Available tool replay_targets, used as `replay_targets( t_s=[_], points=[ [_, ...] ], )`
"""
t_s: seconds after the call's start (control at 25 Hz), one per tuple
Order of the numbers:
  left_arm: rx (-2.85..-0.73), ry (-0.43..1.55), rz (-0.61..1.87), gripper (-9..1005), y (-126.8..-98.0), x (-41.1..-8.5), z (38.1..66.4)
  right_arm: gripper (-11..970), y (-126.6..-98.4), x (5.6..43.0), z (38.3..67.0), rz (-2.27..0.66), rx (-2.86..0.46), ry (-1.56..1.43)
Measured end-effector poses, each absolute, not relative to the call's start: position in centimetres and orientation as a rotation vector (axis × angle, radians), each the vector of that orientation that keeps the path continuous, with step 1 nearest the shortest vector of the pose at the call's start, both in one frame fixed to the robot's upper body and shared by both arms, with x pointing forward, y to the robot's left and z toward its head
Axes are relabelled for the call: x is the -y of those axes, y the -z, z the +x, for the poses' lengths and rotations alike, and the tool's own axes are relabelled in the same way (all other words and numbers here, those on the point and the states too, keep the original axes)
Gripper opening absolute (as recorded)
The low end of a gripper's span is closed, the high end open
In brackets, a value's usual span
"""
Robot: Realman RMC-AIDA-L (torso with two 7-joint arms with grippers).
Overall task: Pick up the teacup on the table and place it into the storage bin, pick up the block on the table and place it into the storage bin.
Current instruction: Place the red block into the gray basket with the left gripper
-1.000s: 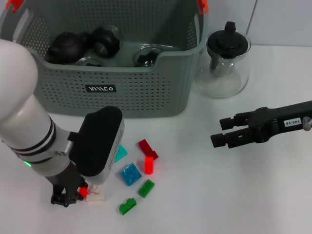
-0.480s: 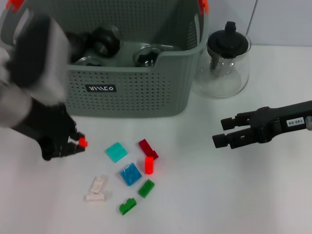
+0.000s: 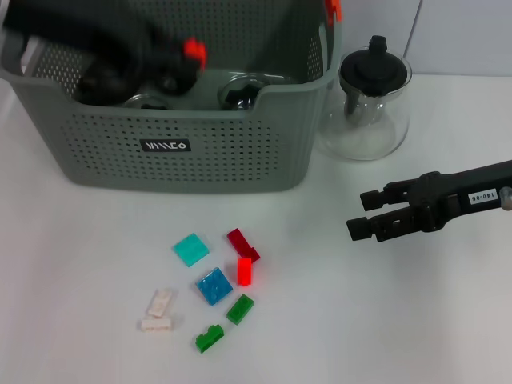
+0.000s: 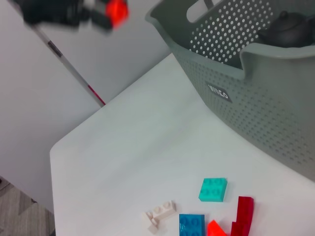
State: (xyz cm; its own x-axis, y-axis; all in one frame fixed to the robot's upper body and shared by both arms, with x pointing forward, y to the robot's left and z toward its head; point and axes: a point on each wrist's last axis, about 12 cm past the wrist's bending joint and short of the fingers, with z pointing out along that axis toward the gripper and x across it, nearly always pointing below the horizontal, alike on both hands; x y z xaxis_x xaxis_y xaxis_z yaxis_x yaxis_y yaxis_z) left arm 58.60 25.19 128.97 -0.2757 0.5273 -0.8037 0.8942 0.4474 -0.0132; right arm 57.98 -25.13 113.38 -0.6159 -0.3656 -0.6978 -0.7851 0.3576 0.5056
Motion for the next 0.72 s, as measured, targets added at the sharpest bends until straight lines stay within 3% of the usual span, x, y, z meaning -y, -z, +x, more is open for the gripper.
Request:
replay_targets(
  t_s=[0.04, 0.4, 0.72],
  points=[
    [-1.963, 0.58, 1.118, 200, -129.5, -25.0, 60.3, 946, -113.4, 25.1, 58.0, -1.002, -2.153, -1.185],
    [-2.114, 0.299, 0.984, 204, -128.1, -23.4, 64.7, 946, -113.1, 25.3, 57.7, -0.998, -2.16, -1.191],
    [-2.257, 0.038, 0.961, 207, -126.6, -22.5, 66.6, 946, -113.0, 25.3, 57.5, -1.002, -2.159, -1.198]
  ],
)
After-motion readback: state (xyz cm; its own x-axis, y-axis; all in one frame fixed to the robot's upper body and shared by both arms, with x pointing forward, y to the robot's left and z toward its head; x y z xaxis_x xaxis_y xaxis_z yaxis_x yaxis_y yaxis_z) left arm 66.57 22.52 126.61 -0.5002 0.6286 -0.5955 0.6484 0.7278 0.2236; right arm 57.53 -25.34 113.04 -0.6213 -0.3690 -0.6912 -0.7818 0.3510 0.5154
